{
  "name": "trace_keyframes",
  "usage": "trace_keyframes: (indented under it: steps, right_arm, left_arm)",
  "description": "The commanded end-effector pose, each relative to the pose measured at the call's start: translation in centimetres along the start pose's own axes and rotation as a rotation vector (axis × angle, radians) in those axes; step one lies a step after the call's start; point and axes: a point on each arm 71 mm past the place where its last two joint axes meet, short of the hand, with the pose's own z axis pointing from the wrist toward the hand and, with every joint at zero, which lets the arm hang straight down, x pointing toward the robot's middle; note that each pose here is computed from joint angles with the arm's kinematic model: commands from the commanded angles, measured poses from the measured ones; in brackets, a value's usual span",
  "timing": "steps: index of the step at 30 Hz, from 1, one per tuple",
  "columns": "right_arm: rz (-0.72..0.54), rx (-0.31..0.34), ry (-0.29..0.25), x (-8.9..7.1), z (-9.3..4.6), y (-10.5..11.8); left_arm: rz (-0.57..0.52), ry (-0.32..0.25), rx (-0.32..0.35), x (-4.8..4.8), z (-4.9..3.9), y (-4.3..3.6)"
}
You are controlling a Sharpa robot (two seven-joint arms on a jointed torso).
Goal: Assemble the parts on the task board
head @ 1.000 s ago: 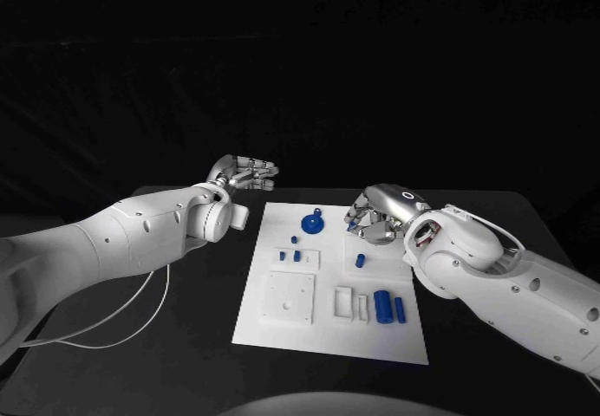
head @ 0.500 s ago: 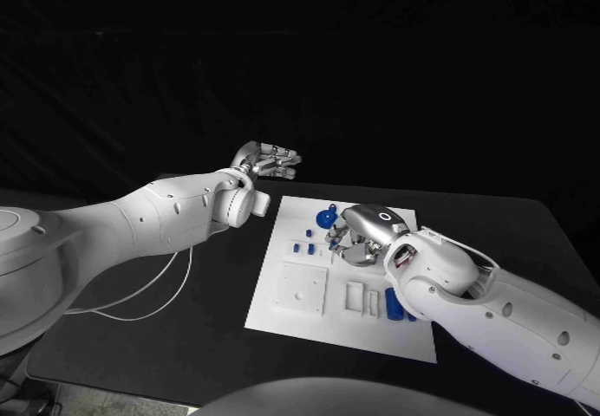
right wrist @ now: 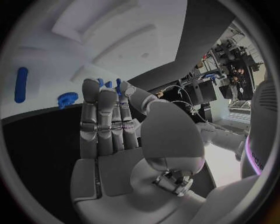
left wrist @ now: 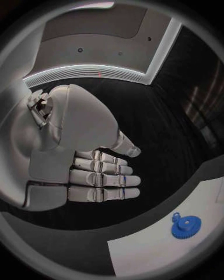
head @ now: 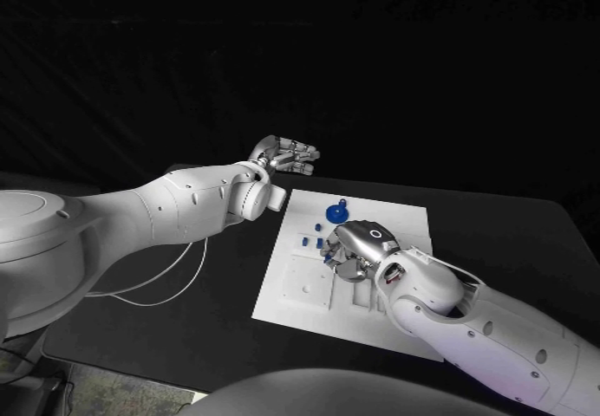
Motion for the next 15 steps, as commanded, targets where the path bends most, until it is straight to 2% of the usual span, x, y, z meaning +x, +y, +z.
trace_keyframes:
  steps: [1,9,15]
  right_arm:
    - [-0.020,0.017,-0.014,0.3,0.0,-0.1]
    - [-0.016,0.023,0.009,1.5,-0.2,0.0]
    - [-0.016,0.033,0.016,2.0,-0.4,-0.2]
  left_arm:
    - [-0.018,0.029,0.001,0.62,0.00,-0.03]
    - [-0.023,0.041,0.002,1.04,0.00,-0.10]
    - [-0.025,0.041,0.002,1.00,-0.01,-0.08]
